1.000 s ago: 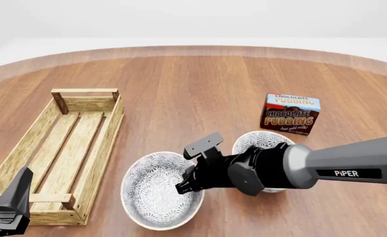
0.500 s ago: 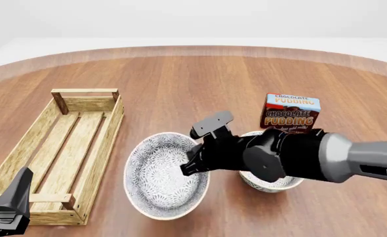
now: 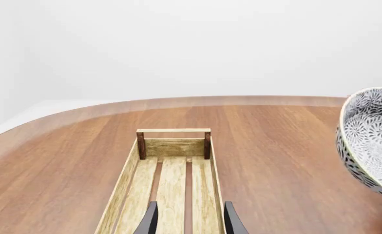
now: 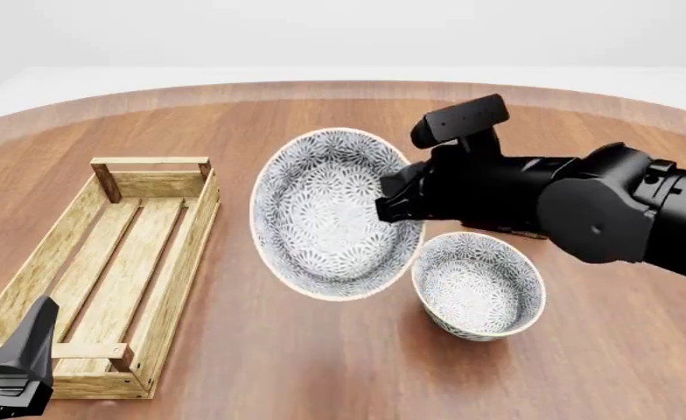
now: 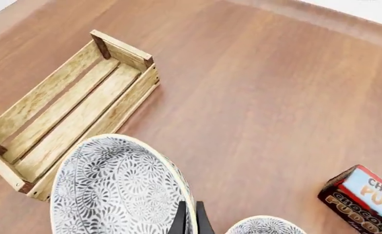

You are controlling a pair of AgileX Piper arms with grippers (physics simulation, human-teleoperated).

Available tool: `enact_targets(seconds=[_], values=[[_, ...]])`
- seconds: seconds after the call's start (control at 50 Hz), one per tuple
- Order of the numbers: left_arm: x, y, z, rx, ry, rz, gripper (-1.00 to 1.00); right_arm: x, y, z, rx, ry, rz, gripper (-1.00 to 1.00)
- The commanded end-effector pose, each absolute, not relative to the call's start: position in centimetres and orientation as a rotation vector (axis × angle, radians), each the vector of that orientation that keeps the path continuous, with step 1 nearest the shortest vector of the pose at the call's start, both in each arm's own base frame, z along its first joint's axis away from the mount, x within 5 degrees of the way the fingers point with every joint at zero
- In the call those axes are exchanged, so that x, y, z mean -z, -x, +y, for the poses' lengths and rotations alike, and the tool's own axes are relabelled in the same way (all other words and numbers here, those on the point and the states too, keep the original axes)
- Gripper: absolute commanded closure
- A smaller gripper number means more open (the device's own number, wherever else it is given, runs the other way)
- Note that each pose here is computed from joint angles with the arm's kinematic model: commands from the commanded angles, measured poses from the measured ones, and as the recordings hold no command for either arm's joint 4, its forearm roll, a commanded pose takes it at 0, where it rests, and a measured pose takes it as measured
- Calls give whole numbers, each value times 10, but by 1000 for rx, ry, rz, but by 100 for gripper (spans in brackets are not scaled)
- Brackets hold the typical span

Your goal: Stack the left bowl on the right bowl and place them in the tray.

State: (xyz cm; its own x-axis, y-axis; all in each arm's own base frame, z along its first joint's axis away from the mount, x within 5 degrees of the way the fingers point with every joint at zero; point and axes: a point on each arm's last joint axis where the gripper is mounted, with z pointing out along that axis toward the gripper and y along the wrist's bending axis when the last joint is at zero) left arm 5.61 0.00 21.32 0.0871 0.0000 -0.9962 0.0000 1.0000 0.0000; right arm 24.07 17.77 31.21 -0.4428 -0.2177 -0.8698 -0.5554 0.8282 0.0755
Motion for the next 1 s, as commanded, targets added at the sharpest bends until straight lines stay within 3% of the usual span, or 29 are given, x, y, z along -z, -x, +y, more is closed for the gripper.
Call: enact_targets(seconds=[0.02,0.62,1.0], values=[[-213,-56,0,0,0,1484,-100,-329,-232,148,-453,419,2027,100],[-213,-56,0,0,0,1484,-100,-327,-221,83,-290,248,2114,100],[-213,-56,0,0,0,1484,-100,-308,-211,65,-295,107,2125,100]])
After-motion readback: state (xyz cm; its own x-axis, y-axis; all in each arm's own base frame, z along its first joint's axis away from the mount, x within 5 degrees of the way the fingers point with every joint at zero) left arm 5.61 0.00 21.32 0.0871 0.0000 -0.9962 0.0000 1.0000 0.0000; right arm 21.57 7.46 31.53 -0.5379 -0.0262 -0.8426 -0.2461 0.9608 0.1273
